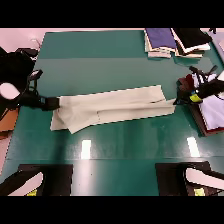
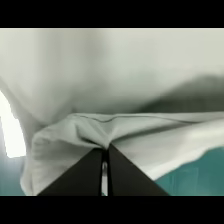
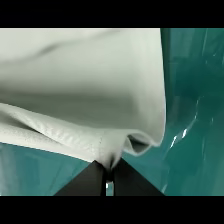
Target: Fold the shirts.
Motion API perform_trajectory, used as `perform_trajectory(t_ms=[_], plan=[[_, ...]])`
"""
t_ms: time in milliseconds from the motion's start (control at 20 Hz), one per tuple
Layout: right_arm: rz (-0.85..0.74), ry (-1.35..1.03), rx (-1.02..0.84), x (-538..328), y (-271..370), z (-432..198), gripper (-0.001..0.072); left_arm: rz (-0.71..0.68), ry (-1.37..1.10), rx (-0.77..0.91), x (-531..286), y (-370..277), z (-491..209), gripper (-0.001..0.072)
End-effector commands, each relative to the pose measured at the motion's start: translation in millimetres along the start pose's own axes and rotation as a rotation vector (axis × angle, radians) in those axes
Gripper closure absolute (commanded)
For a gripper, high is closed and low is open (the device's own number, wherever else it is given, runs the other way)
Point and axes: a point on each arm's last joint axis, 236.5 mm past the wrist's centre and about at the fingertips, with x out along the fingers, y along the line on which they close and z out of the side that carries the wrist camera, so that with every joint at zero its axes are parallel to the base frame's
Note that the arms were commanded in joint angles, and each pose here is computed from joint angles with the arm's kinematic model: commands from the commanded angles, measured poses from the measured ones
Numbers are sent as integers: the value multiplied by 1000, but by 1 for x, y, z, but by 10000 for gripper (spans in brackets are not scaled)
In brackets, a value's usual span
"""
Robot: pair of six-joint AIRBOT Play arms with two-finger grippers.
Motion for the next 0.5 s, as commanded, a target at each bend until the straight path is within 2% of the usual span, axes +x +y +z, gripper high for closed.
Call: perform_trajectory(t_ms=[0,200,250,300,350,450], plan=[[16,0,-24,19,11,41,695,15,-39,-12,27,9,36,682],[21,-21,-62,37,29,82,694,20,-91,-19,32,12,51,681],[21,-27,-71,39,32,90,684,19,-97,-20,32,12,52,643],[21,-41,-80,40,35,98,502,17,-101,-27,32,12,53,348],[28,-61,-83,38,37,106,283,15,-104,-43,31,11,54,121],[89,-98,-97,26,44,116,255,9,-97,-42,24,7,57,119]])
